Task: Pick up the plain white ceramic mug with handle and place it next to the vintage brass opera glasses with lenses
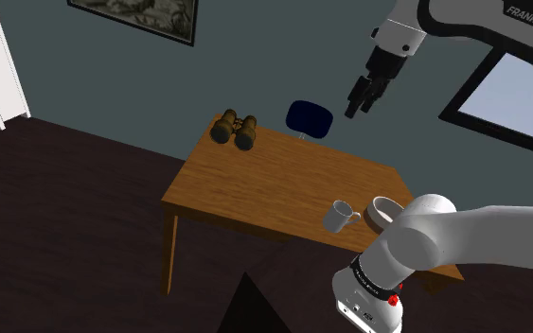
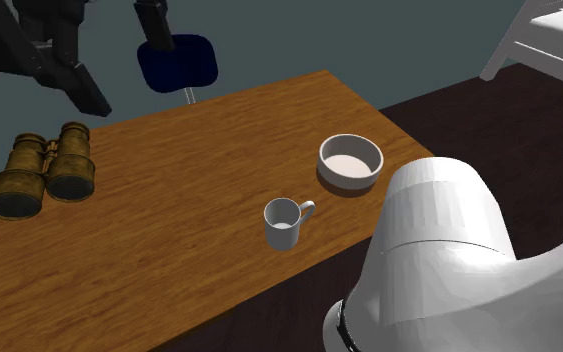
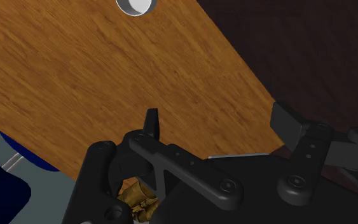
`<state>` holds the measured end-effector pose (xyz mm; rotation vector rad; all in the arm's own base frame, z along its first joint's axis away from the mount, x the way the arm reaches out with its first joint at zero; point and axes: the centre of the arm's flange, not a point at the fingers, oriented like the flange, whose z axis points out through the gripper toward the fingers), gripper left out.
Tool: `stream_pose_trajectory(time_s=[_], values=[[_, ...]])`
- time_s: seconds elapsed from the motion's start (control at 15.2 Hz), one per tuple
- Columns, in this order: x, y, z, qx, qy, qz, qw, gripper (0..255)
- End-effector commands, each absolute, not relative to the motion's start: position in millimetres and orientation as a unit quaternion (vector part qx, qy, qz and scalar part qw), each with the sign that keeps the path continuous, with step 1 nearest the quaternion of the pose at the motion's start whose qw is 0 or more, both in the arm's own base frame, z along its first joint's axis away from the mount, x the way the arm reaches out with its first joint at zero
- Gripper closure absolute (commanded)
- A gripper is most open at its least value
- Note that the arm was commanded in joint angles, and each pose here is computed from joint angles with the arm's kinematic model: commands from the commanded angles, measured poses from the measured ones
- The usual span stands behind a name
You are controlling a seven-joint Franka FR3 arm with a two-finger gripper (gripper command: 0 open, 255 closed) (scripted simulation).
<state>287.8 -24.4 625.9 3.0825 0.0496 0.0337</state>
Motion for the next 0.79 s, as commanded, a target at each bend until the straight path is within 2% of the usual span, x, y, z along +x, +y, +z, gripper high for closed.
stream_pose_trajectory(time_s=[0.0,0.73], values=[[287.8,-24.4,625.9,0.999,0.016,0.011,0.029,0],[287.9,-77.5,489.4,0.994,-0.102,-0.026,0.013,0]])
